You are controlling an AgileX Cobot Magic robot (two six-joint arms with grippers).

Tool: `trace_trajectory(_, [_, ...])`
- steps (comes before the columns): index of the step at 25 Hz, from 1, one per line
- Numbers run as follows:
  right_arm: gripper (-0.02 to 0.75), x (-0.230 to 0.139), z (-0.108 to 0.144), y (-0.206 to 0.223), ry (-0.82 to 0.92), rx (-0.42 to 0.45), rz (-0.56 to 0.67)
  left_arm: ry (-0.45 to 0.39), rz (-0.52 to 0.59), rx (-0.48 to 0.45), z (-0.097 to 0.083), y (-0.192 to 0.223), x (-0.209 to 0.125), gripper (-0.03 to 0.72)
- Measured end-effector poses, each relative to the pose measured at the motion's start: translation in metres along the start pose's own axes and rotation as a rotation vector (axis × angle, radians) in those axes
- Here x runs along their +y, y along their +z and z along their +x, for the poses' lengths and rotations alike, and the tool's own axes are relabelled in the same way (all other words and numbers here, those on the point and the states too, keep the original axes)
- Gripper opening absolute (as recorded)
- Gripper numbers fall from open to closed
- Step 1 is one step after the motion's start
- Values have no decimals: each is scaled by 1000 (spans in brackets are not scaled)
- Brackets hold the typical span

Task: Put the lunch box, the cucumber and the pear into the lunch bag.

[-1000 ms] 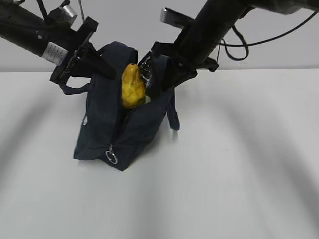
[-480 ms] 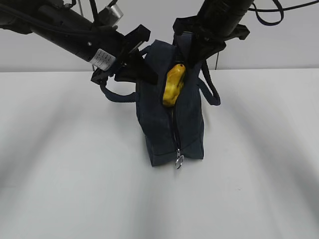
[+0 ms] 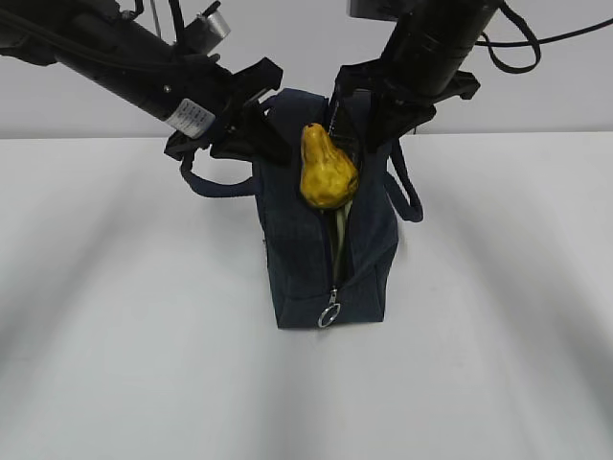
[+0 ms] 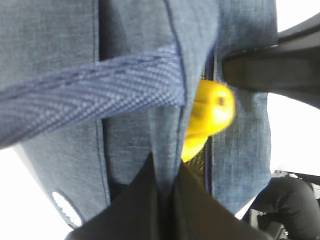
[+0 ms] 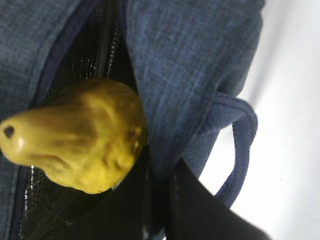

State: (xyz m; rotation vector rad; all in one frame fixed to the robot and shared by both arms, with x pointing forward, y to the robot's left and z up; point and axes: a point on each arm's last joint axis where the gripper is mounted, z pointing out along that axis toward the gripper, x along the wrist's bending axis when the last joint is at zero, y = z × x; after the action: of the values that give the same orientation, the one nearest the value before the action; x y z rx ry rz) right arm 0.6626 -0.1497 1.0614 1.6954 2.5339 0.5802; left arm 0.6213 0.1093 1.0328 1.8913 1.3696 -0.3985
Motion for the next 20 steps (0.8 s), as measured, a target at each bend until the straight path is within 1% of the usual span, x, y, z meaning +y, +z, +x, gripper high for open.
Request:
trace_trajectory(2, [39, 0, 0, 2, 2, 2, 2, 4, 1, 9, 1, 0, 0, 0])
trace_trajectory(3, [81, 0, 0, 2, 3, 3, 1, 6, 1, 14, 1, 0, 0, 0])
trace_trajectory(5, [188, 0, 0, 2, 5, 9, 1, 9, -1, 20, 2, 0, 0, 0])
trace_trajectory(7, [321, 0, 1, 2, 5, 11, 0, 11, -2, 25, 2, 0, 0, 0])
trace_trajectory(9, [407, 0, 1, 1, 3, 11, -2, 17, 0, 33, 3, 0, 0, 0])
trace_trajectory(11, [442, 0, 2, -3, 0, 12, -10, 30, 6, 50, 5, 0, 0, 0])
trace_trajectory(16, [456, -2, 8, -34, -14, 6, -75, 65, 22, 103, 10, -1, -2, 0])
trace_trajectory(18, [456, -4, 13, -47, -27, 26, -102, 79, 31, 121, 11, -1, -2, 0])
trace_trajectory(20, [456, -9, 22, -61, -66, 82, -131, 83, 36, 132, 12, -1, -3, 0])
